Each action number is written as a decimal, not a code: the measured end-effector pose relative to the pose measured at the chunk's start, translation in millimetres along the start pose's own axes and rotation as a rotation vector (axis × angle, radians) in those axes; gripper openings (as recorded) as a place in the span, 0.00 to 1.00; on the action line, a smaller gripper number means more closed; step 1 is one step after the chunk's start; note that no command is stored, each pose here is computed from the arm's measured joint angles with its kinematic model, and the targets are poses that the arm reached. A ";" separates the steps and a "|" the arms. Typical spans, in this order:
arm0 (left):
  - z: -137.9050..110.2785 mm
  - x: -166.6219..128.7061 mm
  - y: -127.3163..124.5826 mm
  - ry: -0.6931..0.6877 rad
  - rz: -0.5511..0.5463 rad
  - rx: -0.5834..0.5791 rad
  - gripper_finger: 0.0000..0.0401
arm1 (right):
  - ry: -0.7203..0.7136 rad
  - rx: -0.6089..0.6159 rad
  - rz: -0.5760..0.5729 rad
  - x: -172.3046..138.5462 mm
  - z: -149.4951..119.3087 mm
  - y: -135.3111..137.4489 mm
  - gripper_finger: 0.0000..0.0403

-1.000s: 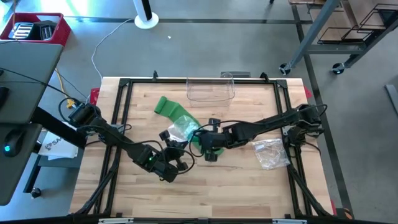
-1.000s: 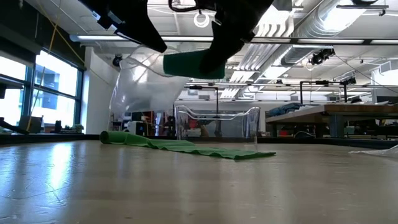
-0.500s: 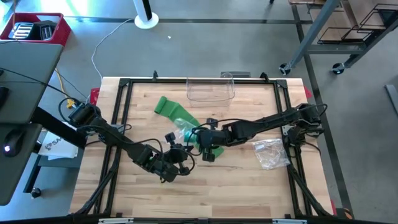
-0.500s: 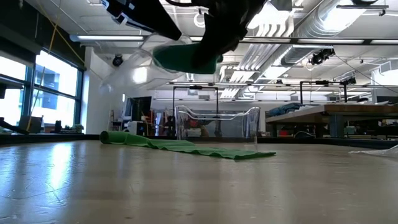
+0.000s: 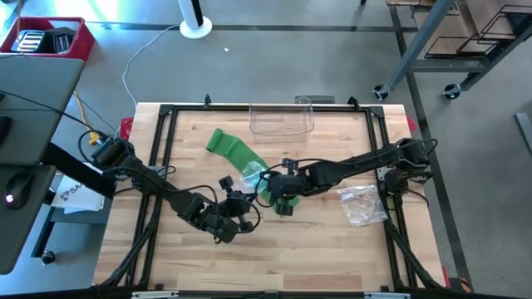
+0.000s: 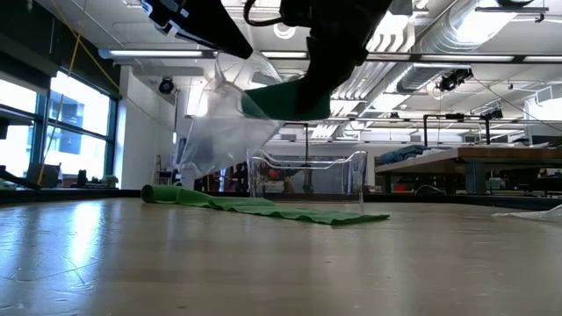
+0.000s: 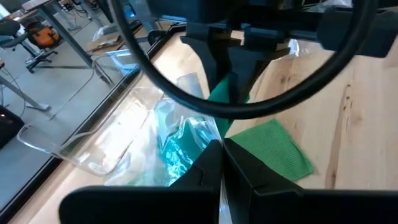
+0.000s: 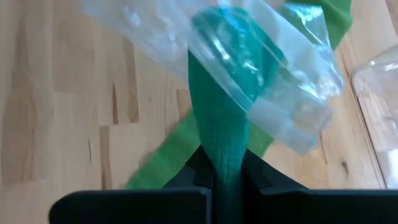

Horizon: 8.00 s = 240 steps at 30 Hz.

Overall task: Roll bandage
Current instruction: Put the rolled blue bandage into the left zip bag, then close the left zip bag

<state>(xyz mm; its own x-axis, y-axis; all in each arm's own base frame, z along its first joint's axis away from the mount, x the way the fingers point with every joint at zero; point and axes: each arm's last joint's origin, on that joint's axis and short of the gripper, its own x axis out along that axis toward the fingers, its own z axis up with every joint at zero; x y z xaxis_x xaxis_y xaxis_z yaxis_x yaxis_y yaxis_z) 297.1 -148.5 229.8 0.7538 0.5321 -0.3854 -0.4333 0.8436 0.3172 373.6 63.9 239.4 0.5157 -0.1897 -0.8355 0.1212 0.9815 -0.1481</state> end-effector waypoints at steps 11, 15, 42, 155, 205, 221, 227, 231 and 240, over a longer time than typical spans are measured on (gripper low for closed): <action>-3.1 -0.6 1.8 0.021 0.010 0.007 0.00 | -0.038 -0.055 0.031 -3.7 1.0 12.7 0.03; -3.1 -0.5 1.9 0.021 0.010 0.006 0.00 | -0.048 -0.052 0.033 -3.6 2.0 13.1 0.03; 4.4 -0.2 -0.2 -0.025 -0.005 -0.044 0.00 | -0.244 0.042 0.107 -16.6 28.8 9.8 0.32; 2.9 -20.4 1.2 -0.020 -0.035 0.044 0.00 | -0.494 -0.298 0.095 -48.2 -50.3 20.8 0.22; 11.7 24.5 -11.4 -0.082 -0.216 0.238 0.15 | -0.515 -0.155 0.149 -51.8 -49.5 27.0 0.00; 12.8 23.1 -13.9 -0.089 -0.277 0.199 0.00 | -0.513 -0.223 0.175 -51.6 -50.2 28.0 0.00; 15.1 22.7 -14.5 -0.108 -0.291 0.188 0.00 | -0.513 -0.221 0.177 -50.3 -49.9 28.5 0.00; 15.1 22.7 -14.6 -0.108 -0.294 0.188 0.00 | -0.494 -0.238 0.193 -43.7 -50.8 31.1 0.00; 15.4 22.9 -14.3 -0.108 -0.292 0.178 0.00 | -0.533 -0.270 0.255 -41.3 -47.5 35.4 0.07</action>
<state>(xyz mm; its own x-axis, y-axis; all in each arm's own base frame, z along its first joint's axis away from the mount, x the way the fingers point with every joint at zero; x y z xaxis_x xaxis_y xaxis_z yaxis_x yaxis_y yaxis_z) 328.2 -149.5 229.8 0.8851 0.2516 -0.3915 -0.1060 0.9282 0.3568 316.4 107.7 243.6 0.8589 0.1321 -0.4949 -0.2425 0.9559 -0.1657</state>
